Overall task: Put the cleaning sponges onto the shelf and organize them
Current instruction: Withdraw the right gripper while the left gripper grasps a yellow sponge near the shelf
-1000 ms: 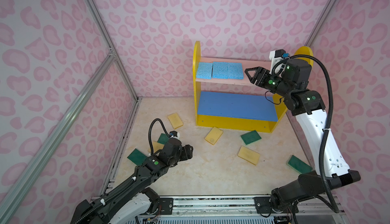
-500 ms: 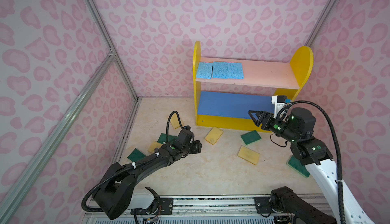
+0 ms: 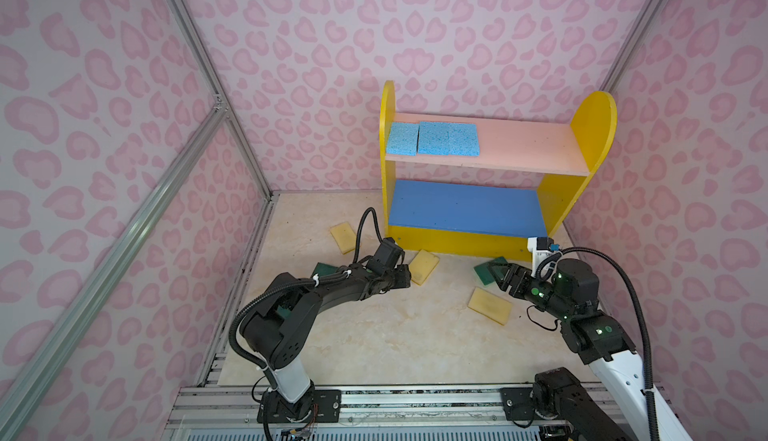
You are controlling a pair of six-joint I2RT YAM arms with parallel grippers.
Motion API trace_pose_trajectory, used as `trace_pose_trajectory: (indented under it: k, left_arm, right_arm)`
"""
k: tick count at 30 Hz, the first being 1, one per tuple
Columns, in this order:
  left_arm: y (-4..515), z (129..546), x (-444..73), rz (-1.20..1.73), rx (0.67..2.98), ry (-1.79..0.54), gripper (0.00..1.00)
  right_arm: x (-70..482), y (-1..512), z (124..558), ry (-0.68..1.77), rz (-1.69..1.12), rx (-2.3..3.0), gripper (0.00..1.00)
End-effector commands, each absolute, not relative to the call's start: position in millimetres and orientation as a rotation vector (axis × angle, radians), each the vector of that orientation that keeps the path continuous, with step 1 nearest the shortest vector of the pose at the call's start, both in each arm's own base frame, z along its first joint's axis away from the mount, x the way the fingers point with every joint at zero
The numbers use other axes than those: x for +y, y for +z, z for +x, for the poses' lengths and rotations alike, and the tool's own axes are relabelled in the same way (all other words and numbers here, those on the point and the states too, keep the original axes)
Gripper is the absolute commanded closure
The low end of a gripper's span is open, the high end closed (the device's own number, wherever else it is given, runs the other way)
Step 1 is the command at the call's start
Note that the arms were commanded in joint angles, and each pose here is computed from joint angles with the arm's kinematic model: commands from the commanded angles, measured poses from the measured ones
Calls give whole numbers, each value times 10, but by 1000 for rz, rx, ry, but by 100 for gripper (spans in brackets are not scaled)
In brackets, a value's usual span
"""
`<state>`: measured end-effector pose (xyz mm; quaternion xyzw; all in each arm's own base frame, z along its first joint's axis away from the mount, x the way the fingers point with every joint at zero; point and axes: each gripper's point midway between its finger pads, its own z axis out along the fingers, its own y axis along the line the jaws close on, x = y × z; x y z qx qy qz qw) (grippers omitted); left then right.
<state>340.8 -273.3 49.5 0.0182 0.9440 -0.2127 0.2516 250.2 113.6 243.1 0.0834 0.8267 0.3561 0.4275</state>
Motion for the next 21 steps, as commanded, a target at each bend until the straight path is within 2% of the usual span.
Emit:
trace_pose_trajectory:
  k: [1, 10, 13, 15, 21]
  left_arm:
    - [477, 3546, -2821, 58, 2545, -574, 47]
    - [284, 3681, -2922, 46, 2574, -559, 52]
    - [231, 3680, -2949, 40, 2581, -569, 62]
    - [197, 3669, -2959, 28, 2588, -579, 74]
    - [198, 3623, -2971, 11, 2589, -599, 89]
  right_arm:
    - [1131, 2420, 2473, 915, 204, 2056, 34]
    - [1106, 2276, 2444, 920, 219, 2081, 34]
    - [1109, 2220, 2443, 923, 226, 2092, 34]
    - [1113, 2195, 2445, 927, 229, 2095, 34]
    - [1122, 2103, 2452, 943, 252, 2107, 34]
